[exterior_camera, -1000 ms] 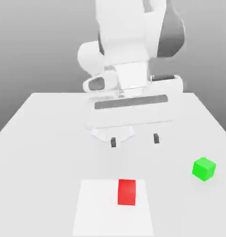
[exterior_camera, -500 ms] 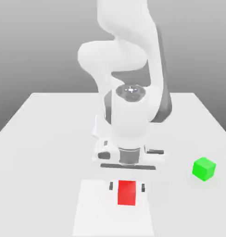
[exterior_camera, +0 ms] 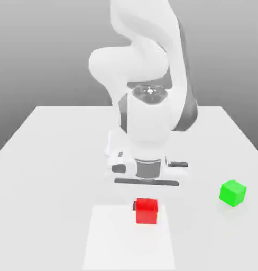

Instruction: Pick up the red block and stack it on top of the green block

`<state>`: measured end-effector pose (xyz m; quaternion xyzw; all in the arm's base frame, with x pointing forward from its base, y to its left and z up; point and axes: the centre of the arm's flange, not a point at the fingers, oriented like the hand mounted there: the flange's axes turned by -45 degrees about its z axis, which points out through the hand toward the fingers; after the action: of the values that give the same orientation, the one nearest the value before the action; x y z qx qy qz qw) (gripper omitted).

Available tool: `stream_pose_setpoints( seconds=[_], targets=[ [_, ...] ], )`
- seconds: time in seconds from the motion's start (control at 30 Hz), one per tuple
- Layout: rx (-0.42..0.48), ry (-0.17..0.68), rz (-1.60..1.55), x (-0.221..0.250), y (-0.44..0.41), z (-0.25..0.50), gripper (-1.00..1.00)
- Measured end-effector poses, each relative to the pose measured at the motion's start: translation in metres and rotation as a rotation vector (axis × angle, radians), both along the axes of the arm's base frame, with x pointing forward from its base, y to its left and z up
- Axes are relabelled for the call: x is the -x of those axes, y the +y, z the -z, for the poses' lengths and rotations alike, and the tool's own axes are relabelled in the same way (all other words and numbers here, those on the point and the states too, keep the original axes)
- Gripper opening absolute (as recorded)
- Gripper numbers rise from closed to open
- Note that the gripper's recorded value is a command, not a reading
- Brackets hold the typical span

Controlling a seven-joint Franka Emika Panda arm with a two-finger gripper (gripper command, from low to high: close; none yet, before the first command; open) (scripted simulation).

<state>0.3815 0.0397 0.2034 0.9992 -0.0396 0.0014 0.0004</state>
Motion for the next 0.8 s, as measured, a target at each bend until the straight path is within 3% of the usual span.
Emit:
stream_pose_setpoints(
  seconds=[0.2,0.53,0.7,0.8],
  targets=[
    [-0.011,0.006,-0.032,0.008,0.057,-0.014,-1.0],
    [-0.012,0.009,-0.225,0.074,0.207,-0.033,-1.0],
    [-0.003,0.004,-0.283,0.117,0.258,-0.041,-1.0],
    [0.0,0.001,-0.282,0.121,0.263,-0.018,-1.0]
  ],
)
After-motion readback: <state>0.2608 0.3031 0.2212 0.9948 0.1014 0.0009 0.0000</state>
